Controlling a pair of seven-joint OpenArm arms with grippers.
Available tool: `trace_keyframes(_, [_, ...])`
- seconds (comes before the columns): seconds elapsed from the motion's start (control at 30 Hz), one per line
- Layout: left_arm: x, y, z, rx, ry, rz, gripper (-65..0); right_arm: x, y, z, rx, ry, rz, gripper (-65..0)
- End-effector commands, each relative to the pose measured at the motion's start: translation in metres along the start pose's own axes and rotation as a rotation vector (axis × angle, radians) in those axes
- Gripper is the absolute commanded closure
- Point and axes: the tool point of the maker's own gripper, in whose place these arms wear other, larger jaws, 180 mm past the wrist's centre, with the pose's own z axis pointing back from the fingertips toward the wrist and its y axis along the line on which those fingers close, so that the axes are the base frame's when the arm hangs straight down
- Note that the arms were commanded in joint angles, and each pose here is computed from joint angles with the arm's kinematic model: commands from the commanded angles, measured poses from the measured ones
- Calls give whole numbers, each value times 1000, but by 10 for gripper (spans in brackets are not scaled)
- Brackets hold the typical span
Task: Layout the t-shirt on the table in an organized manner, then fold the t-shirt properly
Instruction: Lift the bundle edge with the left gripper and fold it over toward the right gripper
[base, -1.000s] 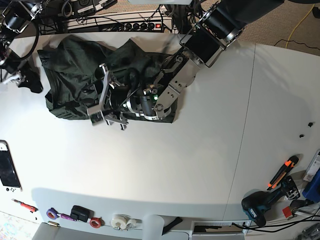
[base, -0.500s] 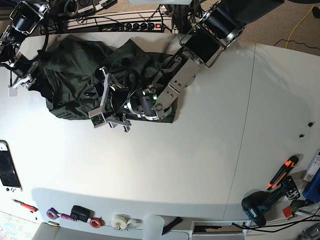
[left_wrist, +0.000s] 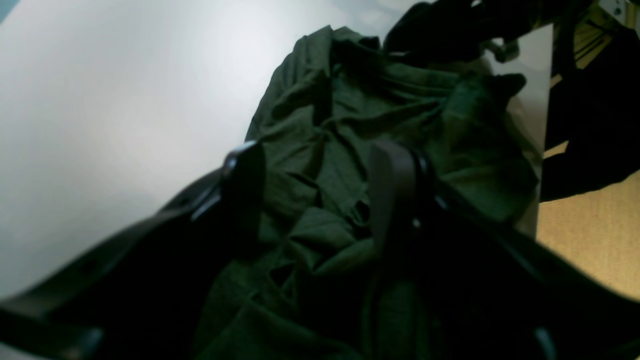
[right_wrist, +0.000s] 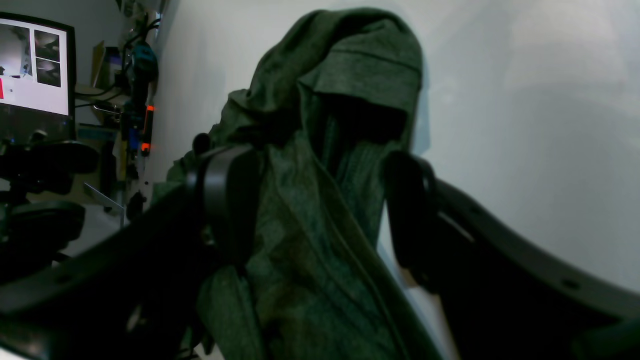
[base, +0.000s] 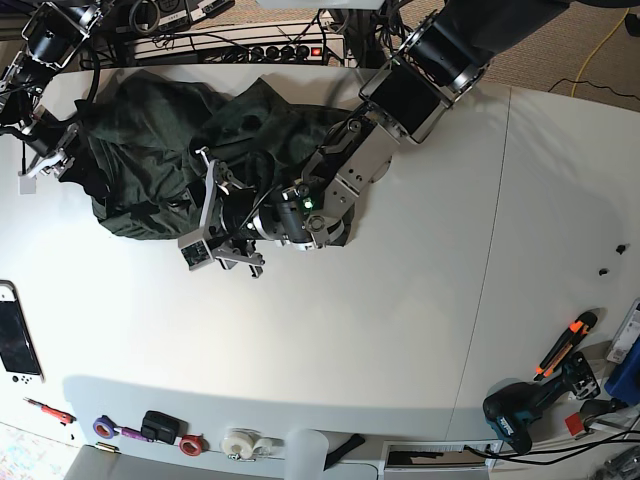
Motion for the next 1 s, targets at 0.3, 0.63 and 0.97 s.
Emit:
trace_keyframes(0.3, [31,20,12,42,-99,22,-340,-33,-19,11,-93,129,-10,-392])
trace_keyframes(0.63, [34,43,27,63,-137,95,-340,-25,-14,33,-258,209,228,-392])
trace_keyframes(0.97, [34,43,27,65,-137,98,-340,-61,0,3,-166,239,175,-392])
